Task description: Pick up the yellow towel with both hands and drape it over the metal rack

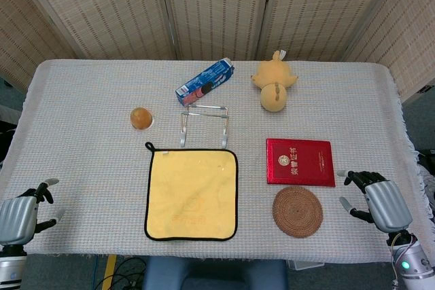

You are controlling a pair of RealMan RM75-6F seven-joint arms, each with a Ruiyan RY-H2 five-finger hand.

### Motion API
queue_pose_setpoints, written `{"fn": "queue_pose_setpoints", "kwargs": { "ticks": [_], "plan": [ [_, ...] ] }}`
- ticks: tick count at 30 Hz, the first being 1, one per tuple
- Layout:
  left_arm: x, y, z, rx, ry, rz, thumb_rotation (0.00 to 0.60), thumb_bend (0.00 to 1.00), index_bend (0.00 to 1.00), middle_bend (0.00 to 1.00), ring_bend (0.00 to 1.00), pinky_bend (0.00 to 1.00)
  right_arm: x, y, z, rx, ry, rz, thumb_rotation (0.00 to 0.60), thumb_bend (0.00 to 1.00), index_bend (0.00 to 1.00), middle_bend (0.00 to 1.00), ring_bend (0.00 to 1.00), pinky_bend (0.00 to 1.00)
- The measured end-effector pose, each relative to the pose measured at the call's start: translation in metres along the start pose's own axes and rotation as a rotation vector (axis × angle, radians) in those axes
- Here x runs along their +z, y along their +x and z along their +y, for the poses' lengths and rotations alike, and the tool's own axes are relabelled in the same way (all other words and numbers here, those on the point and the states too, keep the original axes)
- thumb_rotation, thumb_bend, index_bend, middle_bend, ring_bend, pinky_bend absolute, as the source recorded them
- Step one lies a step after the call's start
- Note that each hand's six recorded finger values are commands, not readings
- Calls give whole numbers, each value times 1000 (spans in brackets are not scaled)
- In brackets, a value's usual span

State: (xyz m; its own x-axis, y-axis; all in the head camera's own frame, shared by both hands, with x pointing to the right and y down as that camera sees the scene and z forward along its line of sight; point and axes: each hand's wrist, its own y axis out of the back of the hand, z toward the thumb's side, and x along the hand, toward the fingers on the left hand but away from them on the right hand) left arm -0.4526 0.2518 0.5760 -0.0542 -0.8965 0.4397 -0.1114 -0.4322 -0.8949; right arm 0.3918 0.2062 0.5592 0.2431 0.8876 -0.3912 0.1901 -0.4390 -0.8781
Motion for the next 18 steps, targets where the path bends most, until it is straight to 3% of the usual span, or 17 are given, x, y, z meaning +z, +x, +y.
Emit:
{"fn": "queue_pose_setpoints", "kwargs": {
  "ticks": [5,11,18],
  "plan": [
    [3,-1,-2,-11,5,-15,600,246,303,587,508,670,1,-2,-1,3,0,5,600,292,303,467,435,402],
    [16,-1,-3,-20,13,-96,600,245,324,582,524,679,1,-4,-2,7,-1,12,600,292,303,467,435,402],
    [45,-7,-15,-76,-2,-273,600,73,377,663,623,854,2,-5,-4,9,-5,17,600,292,304,467,435,402]
  ]
}}
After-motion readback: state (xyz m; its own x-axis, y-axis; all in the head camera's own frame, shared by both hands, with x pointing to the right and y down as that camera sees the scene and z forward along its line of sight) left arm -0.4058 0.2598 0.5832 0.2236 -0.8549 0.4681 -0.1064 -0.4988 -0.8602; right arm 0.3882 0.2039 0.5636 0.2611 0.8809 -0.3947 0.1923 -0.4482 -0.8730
